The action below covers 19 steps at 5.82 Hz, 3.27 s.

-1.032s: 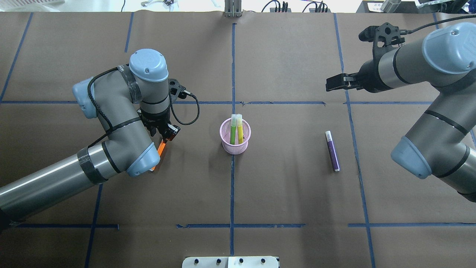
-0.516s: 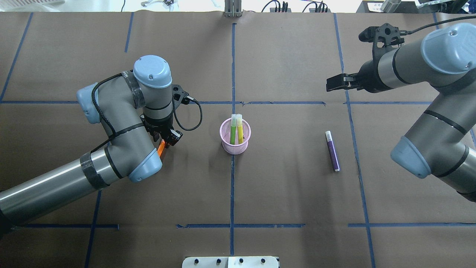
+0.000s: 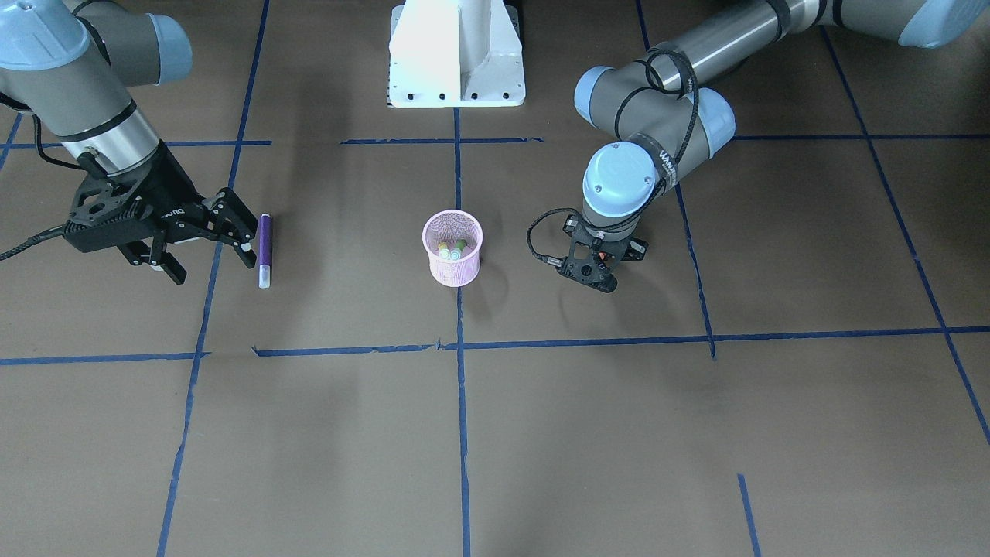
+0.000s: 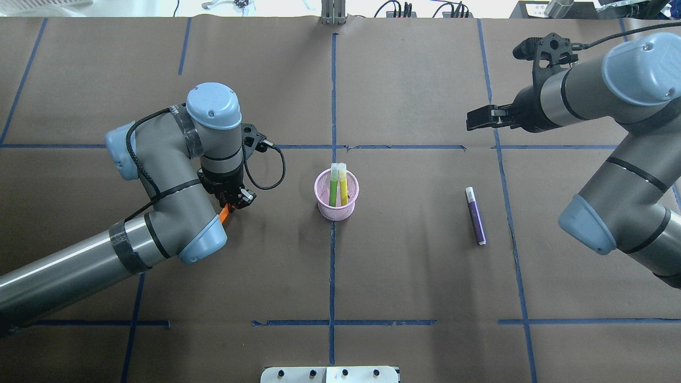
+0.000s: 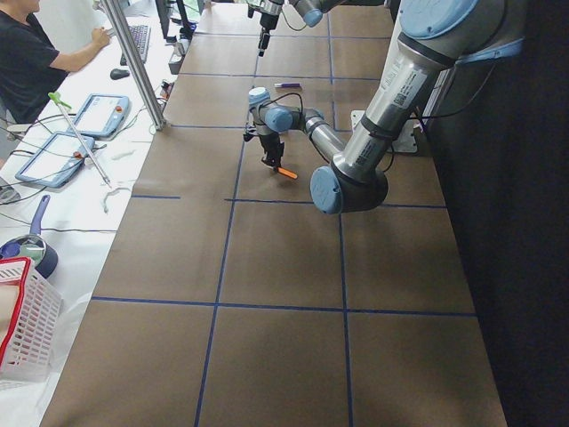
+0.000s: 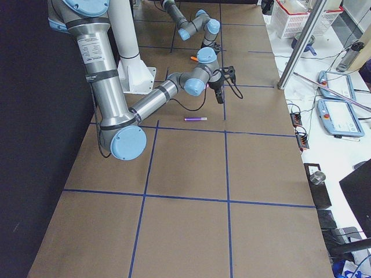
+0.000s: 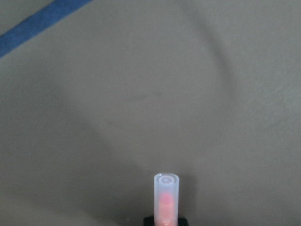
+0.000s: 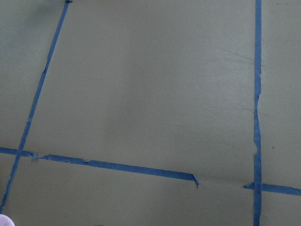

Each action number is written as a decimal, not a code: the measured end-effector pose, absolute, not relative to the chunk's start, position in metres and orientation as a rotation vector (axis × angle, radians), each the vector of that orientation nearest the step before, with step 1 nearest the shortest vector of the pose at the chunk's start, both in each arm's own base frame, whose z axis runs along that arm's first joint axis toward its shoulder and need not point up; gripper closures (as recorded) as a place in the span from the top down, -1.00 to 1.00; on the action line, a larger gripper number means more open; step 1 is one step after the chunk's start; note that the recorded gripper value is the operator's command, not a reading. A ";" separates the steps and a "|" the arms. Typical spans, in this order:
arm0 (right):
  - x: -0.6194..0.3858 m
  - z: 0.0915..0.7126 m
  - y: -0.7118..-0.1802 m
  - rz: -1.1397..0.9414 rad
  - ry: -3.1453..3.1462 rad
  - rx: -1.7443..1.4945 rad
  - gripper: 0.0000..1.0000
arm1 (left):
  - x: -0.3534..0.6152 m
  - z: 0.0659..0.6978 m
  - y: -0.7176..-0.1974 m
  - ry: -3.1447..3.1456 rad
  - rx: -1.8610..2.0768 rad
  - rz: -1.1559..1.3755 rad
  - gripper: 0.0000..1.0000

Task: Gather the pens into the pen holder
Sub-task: 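Lift the orange highlighter with the left gripper and move it over the pink cup, then release the orange highlighter into the cup and withdraw the left gripper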

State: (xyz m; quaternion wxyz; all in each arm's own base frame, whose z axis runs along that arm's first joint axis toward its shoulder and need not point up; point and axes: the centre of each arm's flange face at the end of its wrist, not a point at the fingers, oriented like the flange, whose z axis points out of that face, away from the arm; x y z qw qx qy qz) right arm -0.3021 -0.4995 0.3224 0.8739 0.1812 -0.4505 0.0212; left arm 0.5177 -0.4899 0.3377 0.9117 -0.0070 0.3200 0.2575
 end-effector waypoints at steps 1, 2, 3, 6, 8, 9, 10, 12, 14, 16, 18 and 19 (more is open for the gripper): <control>-0.302 0.322 -0.500 0.044 -0.942 0.379 1.00 | 0.514 0.335 -0.487 0.664 -0.008 0.533 -1.00; -0.302 0.321 -0.500 0.044 -0.943 0.381 1.00 | 0.508 0.321 -0.484 0.681 0.013 0.538 -1.00; -0.301 0.320 -0.500 0.045 -0.944 0.383 1.00 | 0.500 0.299 -0.479 0.712 0.051 0.543 -1.00; -0.296 0.319 -0.501 0.051 -0.945 0.390 1.00 | 0.459 0.197 -0.454 0.854 0.304 0.460 -1.00; -0.294 0.320 -0.502 0.054 -0.944 0.392 1.00 | 0.452 0.147 -0.442 0.971 0.560 0.387 -1.00; -0.294 0.321 -0.502 0.054 -0.943 0.393 1.00 | 0.471 0.132 -0.418 1.009 0.708 0.299 -1.00; -0.294 0.321 -0.502 0.054 -0.942 0.393 1.00 | 0.501 0.124 -0.381 1.003 0.855 0.209 -1.00; -0.294 0.321 -0.503 0.056 -0.941 0.394 1.00 | 0.534 0.130 -0.332 0.979 1.026 0.075 -0.91; -0.293 0.322 -0.503 0.057 -0.940 0.393 1.00 | 0.537 0.133 -0.329 0.966 1.098 -0.004 -0.85; -0.292 0.323 -0.503 0.058 -0.939 0.394 1.00 | 0.541 0.140 -0.336 0.947 1.137 -0.056 -0.66; -0.292 0.323 -0.503 0.061 -0.936 0.397 1.00 | 0.554 0.153 -0.341 0.940 1.142 -0.070 0.61; -0.292 0.324 -0.503 0.061 -0.934 0.397 1.00 | 0.558 0.158 -0.342 0.940 1.142 -0.071 1.00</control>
